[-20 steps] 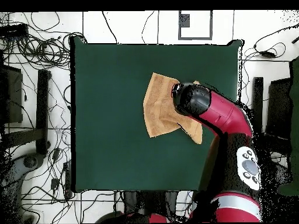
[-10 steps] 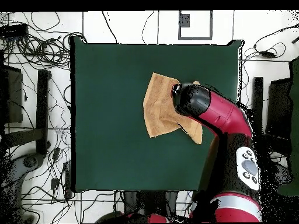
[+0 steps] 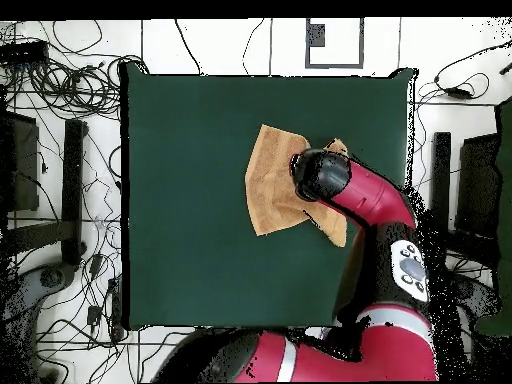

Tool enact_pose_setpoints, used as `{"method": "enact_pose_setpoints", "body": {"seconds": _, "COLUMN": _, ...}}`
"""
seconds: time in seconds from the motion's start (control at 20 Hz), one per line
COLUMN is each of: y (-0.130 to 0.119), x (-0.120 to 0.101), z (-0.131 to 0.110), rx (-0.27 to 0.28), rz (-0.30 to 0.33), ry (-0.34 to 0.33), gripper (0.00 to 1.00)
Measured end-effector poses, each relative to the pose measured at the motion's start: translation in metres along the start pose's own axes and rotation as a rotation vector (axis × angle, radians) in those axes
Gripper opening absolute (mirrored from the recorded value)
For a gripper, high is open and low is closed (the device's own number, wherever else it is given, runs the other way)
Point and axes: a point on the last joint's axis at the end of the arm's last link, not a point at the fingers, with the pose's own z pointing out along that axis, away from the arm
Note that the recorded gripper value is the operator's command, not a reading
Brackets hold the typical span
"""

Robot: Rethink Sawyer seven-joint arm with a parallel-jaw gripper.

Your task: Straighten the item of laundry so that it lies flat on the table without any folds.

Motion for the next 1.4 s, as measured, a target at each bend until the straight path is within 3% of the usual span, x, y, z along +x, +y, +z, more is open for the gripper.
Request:
{"method": "enact_pose_setpoints", "body": {"seconds": 0.3, "y": 0.007, "x": 0.035, "z": 0.058, "rx": -0.007, "rz": -0.008, "ry": 0.093, "gripper": 1.0}}
{"method": "enact_pose_setpoints", "body": {"seconds": 0.4, "y": 0.007, "x": 0.038, "z": 0.066, "rx": -0.006, "rz": -0.007, "ry": 0.098, "gripper": 1.0}}
{"method": "enact_pose_setpoints", "body": {"seconds": 1.4, "y": 0.007, "x": 0.033, "z": 0.064, "rx": -0.002, "rz": -0.01, "ry": 0.085, "gripper": 1.0}}
